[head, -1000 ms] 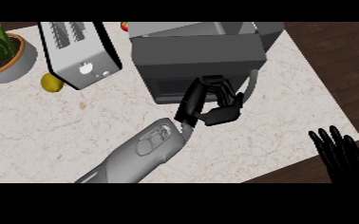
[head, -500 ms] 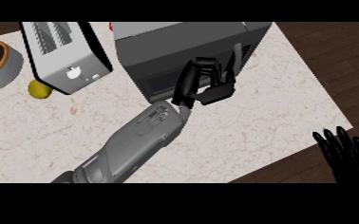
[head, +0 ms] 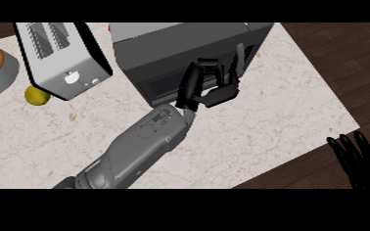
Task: Pick up the milk, place it into the microwave and close the microwave
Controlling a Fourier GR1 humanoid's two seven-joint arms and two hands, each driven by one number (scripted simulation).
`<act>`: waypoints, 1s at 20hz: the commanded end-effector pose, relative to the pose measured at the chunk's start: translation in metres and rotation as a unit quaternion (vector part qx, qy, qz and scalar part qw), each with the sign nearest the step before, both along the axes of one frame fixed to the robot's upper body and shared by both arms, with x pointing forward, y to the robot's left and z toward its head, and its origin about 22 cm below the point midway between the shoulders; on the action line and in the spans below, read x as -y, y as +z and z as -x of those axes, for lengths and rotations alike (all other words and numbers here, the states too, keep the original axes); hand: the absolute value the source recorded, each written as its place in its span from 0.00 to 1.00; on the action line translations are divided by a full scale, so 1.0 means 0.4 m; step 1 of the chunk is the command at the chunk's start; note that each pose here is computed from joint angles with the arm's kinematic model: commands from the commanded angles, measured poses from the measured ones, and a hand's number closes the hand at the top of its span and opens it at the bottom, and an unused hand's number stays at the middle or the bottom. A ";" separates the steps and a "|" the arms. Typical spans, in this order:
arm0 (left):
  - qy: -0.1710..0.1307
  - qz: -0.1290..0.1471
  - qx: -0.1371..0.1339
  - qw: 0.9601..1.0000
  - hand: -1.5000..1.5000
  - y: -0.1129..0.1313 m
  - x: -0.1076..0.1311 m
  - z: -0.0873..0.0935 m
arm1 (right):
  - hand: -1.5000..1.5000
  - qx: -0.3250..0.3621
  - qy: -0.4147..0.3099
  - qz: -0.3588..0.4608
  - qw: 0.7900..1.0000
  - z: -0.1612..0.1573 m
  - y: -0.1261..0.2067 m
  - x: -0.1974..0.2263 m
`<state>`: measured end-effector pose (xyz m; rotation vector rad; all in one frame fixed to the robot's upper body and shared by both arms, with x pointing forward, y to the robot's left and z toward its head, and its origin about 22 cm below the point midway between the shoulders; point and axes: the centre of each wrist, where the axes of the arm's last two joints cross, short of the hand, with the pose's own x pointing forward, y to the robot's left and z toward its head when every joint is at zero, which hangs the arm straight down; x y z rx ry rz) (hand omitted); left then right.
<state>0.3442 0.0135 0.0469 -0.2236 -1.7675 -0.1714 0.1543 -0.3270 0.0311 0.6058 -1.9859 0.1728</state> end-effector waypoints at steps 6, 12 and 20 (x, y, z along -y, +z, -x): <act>0.016 0.001 0.017 1.000 1.00 0.028 0.000 -0.046 | 0.00 0.026 0.021 0.000 0.999 -0.003 0.045 0.011; 0.023 0.006 0.018 1.000 1.00 0.020 -0.002 -0.046 | 0.00 0.020 0.028 -0.001 0.999 0.007 0.057 0.011; 0.027 0.009 0.025 0.999 1.00 0.020 -0.002 -0.051 | 0.00 0.013 0.044 -0.017 0.999 0.016 0.070 0.017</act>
